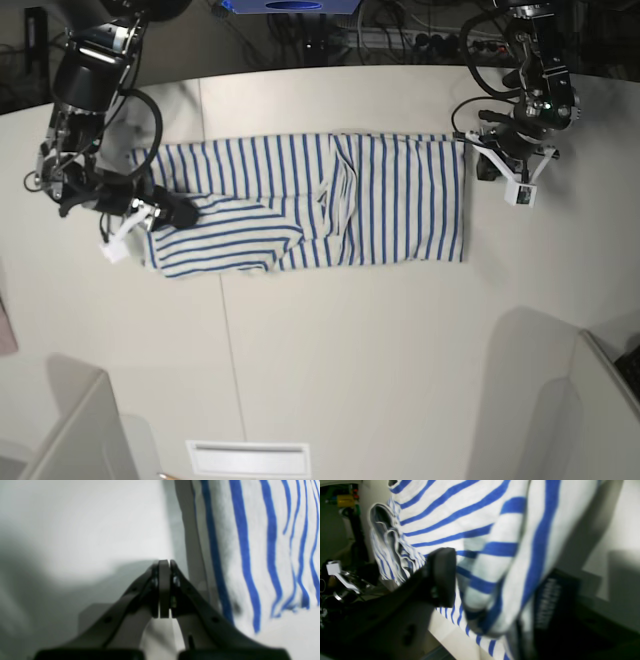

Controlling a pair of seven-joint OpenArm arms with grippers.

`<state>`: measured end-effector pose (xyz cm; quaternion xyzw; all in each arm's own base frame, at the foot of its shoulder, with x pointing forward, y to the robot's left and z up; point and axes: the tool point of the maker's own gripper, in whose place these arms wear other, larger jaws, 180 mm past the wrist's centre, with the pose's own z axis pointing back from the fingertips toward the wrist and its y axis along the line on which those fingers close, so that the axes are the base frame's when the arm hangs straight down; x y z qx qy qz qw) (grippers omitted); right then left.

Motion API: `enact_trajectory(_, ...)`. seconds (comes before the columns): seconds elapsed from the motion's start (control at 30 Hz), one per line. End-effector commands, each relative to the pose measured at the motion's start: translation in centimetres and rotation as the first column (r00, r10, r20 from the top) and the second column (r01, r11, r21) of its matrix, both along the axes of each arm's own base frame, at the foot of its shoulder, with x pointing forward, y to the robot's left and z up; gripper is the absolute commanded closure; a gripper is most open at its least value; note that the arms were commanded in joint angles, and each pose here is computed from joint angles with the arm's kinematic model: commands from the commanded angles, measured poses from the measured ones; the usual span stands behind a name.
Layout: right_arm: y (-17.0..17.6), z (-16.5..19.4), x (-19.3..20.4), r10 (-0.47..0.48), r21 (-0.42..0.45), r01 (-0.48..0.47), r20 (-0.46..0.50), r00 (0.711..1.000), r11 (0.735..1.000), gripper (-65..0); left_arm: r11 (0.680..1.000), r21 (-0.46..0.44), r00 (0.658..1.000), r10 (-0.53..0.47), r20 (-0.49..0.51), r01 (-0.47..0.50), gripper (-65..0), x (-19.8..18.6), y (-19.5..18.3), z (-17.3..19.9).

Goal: Fold the T-shirt properly
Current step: 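Grasp the shirt's free end with the right gripper and lift it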

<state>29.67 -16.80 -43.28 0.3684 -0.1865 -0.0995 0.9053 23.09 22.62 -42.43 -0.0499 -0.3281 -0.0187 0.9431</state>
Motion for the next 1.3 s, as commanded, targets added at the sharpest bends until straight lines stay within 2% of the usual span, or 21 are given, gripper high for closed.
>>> enact_trajectory(0.0,-0.7,0.8,1.0,-0.017,-0.012,0.018,0.035,0.999,1.0,-22.1,1.0,0.008,1.0,-0.012,0.018,0.012,0.0,0.3,0.1,0.5)
enact_trajectory(0.13,-1.2,1.1,1.9,-0.058,-0.017,0.059,0.075,0.996,0.998,-7.4,1.0,0.01,0.999,-0.027,0.025,0.026,0.0,0.9,-0.4,0.7)
enact_trajectory(0.23,-1.4,1.1,1.9,-0.059,-0.02,0.061,0.077,0.995,0.998,0.0,0.998,-0.001,0.998,-0.058,0.016,0.058,0.0,1.0,-1.5,0.3)
enact_trajectory(0.3,-1.8,1.2,2.1,-0.076,-0.025,0.078,0.067,0.995,0.997,0.0,0.996,-0.011,0.996,-0.09,0.009,0.091,0.0,0.9,-2.8,0.0)
enact_trajectory(0.43,-2.4,1.5,2.9,-0.175,-0.015,0.175,0.001,0.985,0.984,0.0,0.992,-0.019,0.993,-0.121,0.02,0.121,0.0,1.5,-3.9,0.2)
enact_trajectory(0.5,-2.4,2.5,3.5,-0.178,-0.021,0.179,0.033,0.984,0.984,0.0,0.992,-0.02,0.992,-0.123,0.022,0.123,0.0,1.7,-4.0,0.3)
enact_trajectory(0.7,0.8,6.1,5.0,-0.025,-0.094,0.041,0.164,0.986,0.995,0.0,0.988,-0.021,0.987,-0.151,0.058,0.152,0.0,3.4,-5.4,1.2)
enact_trajectory(0.87,2.9,7.7,5.6,-0.047,-0.102,0.064,0.16,0.986,0.993,0.0,0.994,-0.015,0.993,-0.11,0.052,0.111,0.0,3.6,-4.9,1.2)
enact_trajectory(1.27,11.2,10.9,3.3,0.098,-0.119,-0.069,0.259,0.961,0.99,0.0,0.994,0.019,0.993,-0.11,0.05,0.109,0.0,3.7,-3.6,1.4)
